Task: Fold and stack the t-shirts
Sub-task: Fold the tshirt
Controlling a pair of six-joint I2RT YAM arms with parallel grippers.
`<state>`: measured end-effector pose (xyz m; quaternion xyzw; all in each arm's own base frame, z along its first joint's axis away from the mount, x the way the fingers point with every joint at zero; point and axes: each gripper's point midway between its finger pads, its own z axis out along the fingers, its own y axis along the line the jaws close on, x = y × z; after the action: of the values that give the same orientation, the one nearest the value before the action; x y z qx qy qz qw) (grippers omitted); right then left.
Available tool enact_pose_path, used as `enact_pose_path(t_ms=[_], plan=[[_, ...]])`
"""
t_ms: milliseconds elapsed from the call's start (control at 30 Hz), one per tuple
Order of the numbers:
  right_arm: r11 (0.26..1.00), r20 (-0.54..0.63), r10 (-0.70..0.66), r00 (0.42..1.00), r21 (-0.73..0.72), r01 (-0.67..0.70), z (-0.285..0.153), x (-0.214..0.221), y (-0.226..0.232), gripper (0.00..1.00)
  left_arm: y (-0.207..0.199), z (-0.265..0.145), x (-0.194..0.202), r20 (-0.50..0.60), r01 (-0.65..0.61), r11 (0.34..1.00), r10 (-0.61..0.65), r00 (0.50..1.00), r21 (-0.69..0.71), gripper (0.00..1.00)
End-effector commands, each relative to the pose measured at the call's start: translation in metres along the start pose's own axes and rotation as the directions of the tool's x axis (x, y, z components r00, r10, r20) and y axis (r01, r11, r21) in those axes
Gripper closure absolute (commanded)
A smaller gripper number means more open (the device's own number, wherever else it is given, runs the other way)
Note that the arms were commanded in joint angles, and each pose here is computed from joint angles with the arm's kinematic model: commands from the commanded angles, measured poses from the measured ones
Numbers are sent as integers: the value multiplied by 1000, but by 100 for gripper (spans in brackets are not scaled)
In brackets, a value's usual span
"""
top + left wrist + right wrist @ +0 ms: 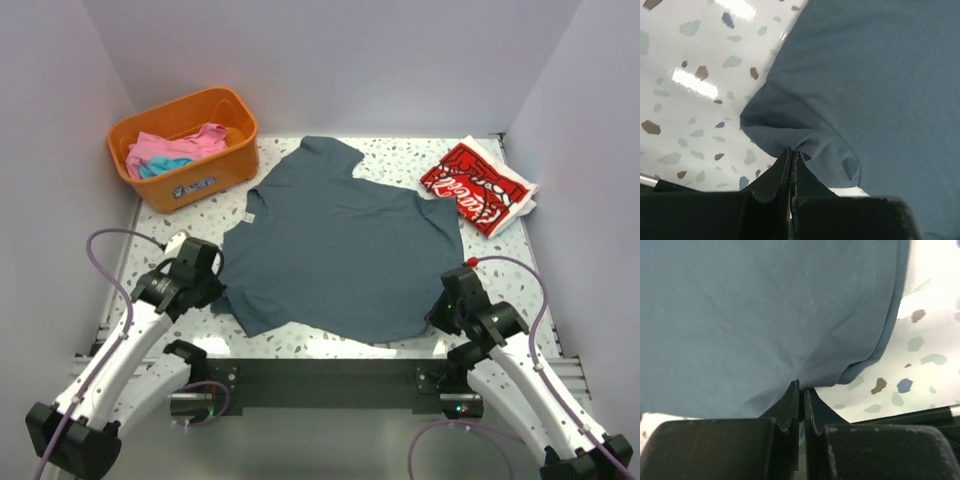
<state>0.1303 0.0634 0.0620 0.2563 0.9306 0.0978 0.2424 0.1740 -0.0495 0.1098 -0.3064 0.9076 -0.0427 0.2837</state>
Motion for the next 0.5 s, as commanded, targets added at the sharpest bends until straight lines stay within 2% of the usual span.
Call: enact_pose_path(t_ms=[0,167,367,467], plan=[[998,84,50,995,44,-54,1,-22,2,100,-46,2,-34,73,-15,996,8,997,92,100],[994,137,73,988,74,-83,4,-43,13,100,-79,7,-71,149,-76,994,63,987,84,100],[985,221,51,974,149,-86,5,-74,19,100,-115,28,-93,159,-155,985,142,977,71,100],[987,247,46,968,139,-83,7,-86,29,100,-129,37,-104,178,-168,984,155,972,61,100]])
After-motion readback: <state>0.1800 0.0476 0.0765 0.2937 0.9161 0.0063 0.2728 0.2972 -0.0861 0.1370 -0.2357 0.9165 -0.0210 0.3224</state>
